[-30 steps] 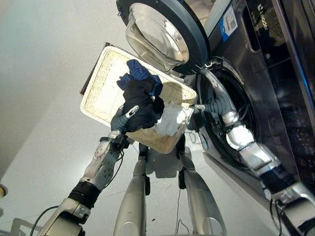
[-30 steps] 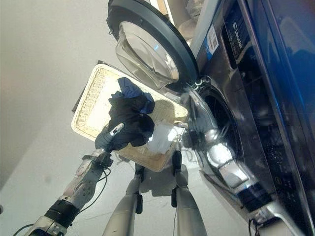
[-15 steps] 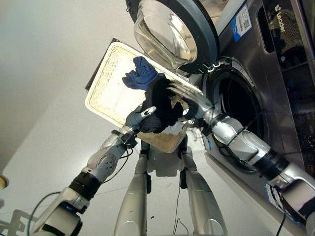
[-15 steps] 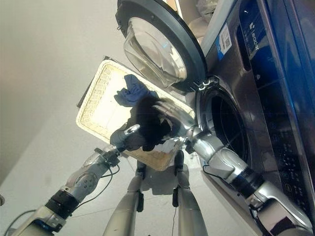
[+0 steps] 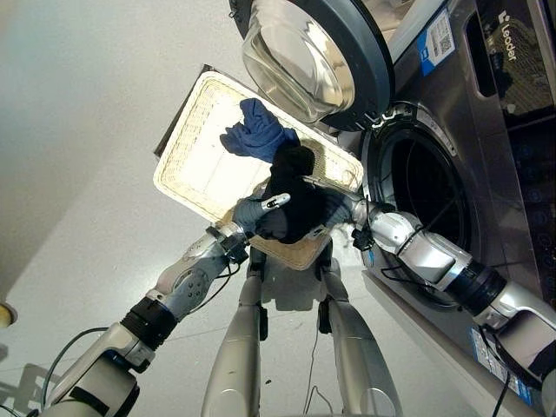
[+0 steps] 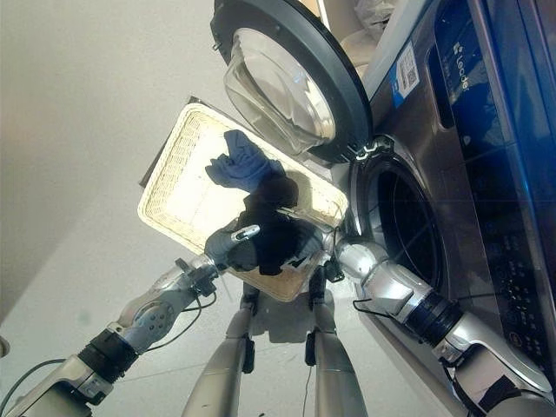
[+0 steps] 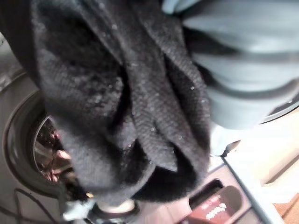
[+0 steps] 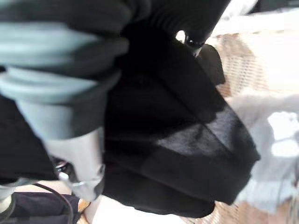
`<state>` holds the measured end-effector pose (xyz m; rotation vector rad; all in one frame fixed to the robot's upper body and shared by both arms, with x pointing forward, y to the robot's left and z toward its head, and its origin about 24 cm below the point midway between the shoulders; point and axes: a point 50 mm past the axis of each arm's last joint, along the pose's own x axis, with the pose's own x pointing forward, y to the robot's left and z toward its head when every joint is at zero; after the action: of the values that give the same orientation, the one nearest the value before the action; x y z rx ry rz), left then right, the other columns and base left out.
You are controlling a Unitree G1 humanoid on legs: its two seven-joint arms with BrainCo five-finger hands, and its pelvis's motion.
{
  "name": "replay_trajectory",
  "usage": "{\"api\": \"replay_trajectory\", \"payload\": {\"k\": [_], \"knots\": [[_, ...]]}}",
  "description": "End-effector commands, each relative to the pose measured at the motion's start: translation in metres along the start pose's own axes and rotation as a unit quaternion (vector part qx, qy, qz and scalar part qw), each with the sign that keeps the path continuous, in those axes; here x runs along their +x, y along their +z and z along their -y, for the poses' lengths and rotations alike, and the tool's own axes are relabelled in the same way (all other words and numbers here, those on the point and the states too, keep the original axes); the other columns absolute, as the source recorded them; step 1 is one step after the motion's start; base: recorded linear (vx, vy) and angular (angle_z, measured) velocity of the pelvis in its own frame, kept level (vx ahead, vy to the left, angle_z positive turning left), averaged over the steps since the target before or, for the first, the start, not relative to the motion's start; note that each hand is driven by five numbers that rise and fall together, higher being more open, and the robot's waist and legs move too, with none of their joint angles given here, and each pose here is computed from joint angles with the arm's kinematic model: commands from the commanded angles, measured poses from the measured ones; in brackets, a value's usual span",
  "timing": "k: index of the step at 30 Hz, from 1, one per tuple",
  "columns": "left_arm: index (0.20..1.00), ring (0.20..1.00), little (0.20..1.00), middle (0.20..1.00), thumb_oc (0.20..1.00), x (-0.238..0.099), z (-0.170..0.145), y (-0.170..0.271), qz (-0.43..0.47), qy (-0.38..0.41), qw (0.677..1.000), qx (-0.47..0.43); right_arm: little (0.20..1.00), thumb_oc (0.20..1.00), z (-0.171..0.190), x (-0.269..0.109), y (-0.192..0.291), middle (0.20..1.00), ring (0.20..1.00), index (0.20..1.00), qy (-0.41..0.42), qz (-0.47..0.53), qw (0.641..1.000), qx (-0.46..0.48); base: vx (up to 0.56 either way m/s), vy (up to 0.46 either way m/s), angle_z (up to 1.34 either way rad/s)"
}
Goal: Put the clothes into the washing machine.
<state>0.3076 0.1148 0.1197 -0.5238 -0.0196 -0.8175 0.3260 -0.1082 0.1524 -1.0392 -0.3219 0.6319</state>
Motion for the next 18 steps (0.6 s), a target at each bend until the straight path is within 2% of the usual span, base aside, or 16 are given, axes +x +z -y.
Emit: {"api": "replay_trajectory", "payload": {"k": [1,4,7,11,18], "knots": [[0.200,0.200,0.200,0.200,0.200,0.015,0.063,0.026,0.110,-0.196,0.971,-0.082,1.000,1.000,-0.022,-0.004,-0.004,1.000,1.000,1.000,0.040,-0.016,0.998,0.042,0.00,0.000,0.00],[0.200,0.200,0.200,0.200,0.200,0.016,0.069,0.025,0.130,-0.221,0.958,-0.129,1.000,1.000,-0.028,-0.003,-0.008,1.000,1.000,1.000,0.030,-0.032,0.997,0.070,0.00,0.000,0.00],[0.200,0.200,0.200,0.200,0.200,0.016,0.079,0.021,0.161,-0.257,0.930,-0.208,1.000,1.000,-0.039,0.001,-0.012,1.000,1.000,1.000,0.002,-0.045,0.992,0.115,0.00,0.000,0.00],[0.200,0.200,0.200,0.200,0.200,0.019,0.087,0.017,0.175,-0.266,0.916,-0.245,1.000,1.000,-0.047,0.005,-0.009,1.000,1.000,1.000,-0.019,-0.047,0.985,0.163,0.00,0.000,0.00],[0.200,0.200,0.200,0.200,0.200,0.026,0.094,0.007,0.163,-0.250,0.918,-0.263,1.000,1.000,-0.059,0.012,0.003,1.000,1.000,1.000,-0.008,-0.020,0.966,0.259,0.00,0.000,0.00]]}}
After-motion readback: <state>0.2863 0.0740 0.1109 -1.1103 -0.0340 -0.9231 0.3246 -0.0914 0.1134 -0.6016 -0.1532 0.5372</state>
